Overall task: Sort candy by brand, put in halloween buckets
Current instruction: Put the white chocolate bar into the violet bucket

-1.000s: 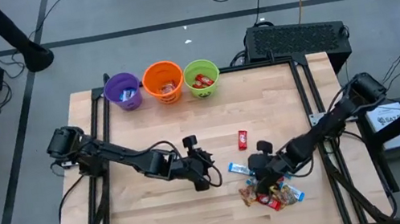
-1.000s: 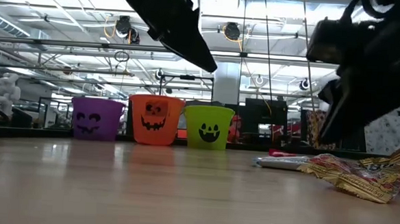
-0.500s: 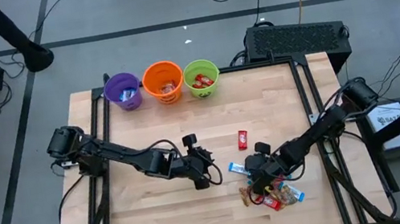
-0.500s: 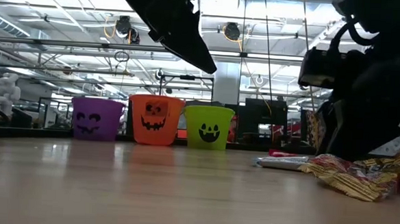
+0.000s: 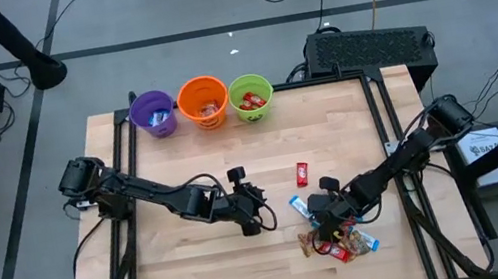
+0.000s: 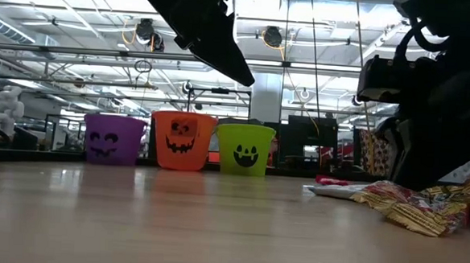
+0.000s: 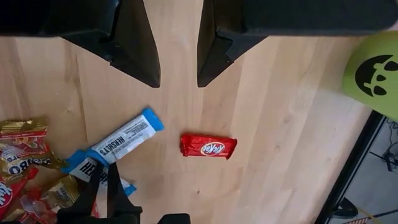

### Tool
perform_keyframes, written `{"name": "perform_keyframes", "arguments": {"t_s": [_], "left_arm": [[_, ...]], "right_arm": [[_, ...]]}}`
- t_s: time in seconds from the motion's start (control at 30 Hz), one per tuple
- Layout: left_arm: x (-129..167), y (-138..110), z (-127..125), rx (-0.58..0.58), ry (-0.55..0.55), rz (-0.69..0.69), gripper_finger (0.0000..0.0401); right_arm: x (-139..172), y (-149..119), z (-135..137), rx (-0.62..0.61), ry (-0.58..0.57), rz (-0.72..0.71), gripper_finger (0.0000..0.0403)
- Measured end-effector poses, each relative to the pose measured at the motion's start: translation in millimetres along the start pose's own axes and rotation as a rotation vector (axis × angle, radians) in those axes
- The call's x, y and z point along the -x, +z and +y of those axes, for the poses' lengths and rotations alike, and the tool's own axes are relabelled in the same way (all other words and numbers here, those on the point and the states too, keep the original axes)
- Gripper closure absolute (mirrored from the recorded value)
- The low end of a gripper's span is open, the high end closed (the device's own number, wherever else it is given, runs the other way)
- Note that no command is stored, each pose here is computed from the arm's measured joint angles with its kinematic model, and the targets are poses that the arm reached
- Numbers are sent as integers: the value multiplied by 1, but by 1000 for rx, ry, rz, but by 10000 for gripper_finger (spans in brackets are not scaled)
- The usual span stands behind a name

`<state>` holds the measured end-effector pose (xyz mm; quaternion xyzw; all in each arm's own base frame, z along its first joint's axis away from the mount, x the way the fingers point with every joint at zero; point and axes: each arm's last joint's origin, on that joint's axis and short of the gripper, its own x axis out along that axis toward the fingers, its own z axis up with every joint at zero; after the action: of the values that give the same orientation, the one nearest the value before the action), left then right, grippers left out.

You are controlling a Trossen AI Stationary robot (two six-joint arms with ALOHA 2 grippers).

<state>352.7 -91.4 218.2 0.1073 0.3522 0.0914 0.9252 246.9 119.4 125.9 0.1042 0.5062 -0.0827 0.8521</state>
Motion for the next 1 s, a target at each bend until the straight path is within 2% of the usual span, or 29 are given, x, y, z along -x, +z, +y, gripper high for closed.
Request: {"name": "perform_keyframes", "arguments": {"t_s": [0.27,0.6,0.73,0.83,1.0], "left_arm": [[0,0,1,1,1,0,287],[-2,0,3,2,8,2,287],[-6,1,4,12,4,-3,287],[-13,0,-1,17,-49,-21,287],[-23,3,-13,7,-88,-92,287]], "right_arm": [[0,0,1,23,17,8,399],[1,2,1,83,17,4,403],[6,14,8,130,25,-43,403],[12,23,13,163,39,-77,403],[19,33,12,157,27,-116,403]]}}
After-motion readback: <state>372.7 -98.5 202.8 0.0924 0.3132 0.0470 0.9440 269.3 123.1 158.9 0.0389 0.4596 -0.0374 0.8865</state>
